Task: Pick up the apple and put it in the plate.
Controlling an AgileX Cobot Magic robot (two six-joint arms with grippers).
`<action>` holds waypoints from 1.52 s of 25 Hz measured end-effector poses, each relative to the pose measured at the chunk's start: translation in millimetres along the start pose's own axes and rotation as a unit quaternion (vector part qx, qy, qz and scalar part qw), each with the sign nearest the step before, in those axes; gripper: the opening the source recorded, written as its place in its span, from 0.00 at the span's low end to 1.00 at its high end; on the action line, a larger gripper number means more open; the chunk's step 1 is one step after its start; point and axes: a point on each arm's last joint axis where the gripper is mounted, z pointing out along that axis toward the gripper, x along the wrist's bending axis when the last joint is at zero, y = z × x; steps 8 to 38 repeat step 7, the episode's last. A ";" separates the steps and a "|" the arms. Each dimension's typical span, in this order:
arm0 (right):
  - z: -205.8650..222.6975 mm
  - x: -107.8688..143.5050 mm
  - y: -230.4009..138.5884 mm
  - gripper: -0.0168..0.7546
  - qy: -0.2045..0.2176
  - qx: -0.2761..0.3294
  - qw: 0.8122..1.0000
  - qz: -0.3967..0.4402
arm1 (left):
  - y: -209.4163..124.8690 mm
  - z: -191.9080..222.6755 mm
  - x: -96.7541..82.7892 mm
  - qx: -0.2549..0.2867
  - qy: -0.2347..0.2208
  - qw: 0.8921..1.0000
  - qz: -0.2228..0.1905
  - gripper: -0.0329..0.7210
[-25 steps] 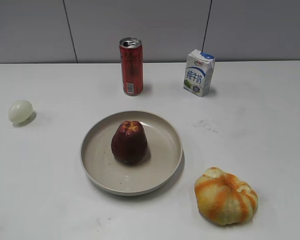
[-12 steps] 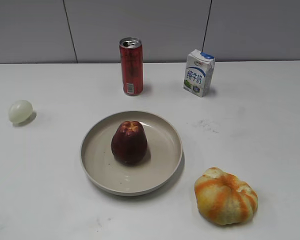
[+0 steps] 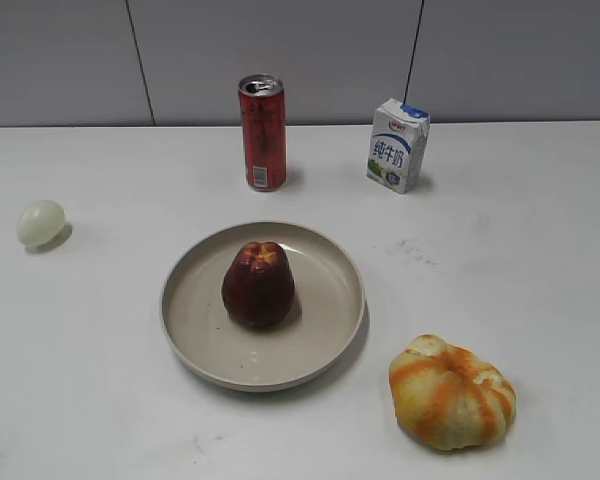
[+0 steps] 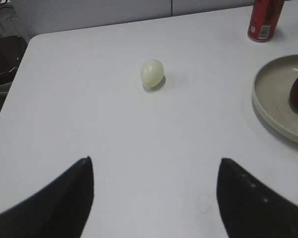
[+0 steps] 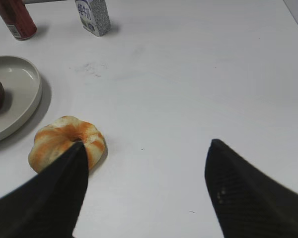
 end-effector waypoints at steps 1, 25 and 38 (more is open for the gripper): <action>0.0 0.0 0.0 0.78 0.000 0.000 1.000 0.000 | 0.0 0.0 0.0 0.000 0.000 1.000 0.000 0.82; 0.0 0.0 0.0 0.78 0.000 0.000 1.000 0.000 | -2.3 -4.7 -0.4 -0.019 0.002 1.000 0.000 0.82; 0.0 0.0 0.0 0.78 0.000 0.000 1.000 0.000 | -2.3 -4.7 -0.4 -0.019 0.002 1.000 0.000 0.82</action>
